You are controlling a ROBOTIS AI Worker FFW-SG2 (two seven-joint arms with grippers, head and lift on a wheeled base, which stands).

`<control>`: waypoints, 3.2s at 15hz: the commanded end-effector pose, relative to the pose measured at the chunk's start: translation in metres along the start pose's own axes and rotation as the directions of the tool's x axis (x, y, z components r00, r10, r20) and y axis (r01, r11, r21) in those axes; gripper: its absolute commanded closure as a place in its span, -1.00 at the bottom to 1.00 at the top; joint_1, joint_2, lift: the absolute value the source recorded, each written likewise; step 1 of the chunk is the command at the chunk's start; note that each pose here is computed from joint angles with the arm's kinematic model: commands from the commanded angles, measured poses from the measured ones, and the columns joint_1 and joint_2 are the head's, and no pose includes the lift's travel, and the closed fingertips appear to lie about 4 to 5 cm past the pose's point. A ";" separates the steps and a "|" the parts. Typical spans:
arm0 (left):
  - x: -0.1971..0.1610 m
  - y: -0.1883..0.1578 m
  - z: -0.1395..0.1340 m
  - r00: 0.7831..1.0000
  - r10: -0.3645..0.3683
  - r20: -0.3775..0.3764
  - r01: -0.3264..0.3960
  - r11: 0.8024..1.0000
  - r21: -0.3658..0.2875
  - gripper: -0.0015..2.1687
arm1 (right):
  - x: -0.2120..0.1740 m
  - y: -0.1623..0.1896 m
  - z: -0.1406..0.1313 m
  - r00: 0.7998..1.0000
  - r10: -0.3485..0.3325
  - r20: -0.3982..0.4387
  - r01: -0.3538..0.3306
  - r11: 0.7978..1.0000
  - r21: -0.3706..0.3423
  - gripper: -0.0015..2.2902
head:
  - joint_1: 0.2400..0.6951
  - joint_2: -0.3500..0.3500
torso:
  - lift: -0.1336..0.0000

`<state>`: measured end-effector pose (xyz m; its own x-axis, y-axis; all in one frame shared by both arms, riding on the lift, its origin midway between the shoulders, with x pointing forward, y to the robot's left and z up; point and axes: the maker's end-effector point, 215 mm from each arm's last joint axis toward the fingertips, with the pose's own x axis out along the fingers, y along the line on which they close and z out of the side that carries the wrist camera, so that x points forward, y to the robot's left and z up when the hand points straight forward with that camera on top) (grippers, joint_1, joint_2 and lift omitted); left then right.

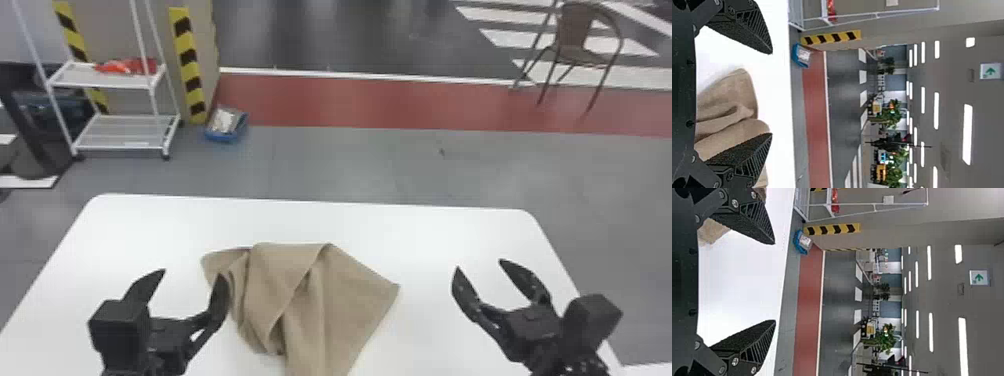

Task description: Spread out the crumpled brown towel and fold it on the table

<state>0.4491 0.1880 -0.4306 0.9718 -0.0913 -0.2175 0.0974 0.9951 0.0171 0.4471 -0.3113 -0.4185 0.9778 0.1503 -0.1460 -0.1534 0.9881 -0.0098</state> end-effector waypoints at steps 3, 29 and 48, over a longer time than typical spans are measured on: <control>-0.008 -0.024 -0.033 0.997 -0.044 -0.067 0.042 0.999 -0.035 -0.85 | -0.022 -0.036 -0.038 0.996 -0.064 -0.070 0.064 0.998 -0.004 -0.83 | 1.00 -0.52 | 1.00; -0.019 -0.154 -0.113 0.945 -0.200 -0.260 0.183 0.979 -0.088 -0.66 | -0.063 -0.094 -0.059 0.987 -0.154 -0.052 0.155 0.988 0.008 -0.83 | 1.00 -1.00 | 1.00; -0.025 -0.139 -0.132 0.946 -0.153 -0.285 0.158 0.987 -0.006 0.46 | -0.060 -0.086 -0.055 0.993 -0.118 -0.028 0.118 0.993 0.016 -0.83 | 1.00 -1.00 | 1.00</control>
<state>0.3842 0.0569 -0.5537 0.8480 -0.2274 -0.4787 0.2453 0.9691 -0.0258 0.3951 -0.4060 -0.4633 0.9845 0.0339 -0.1722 -0.0367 0.9992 -0.0131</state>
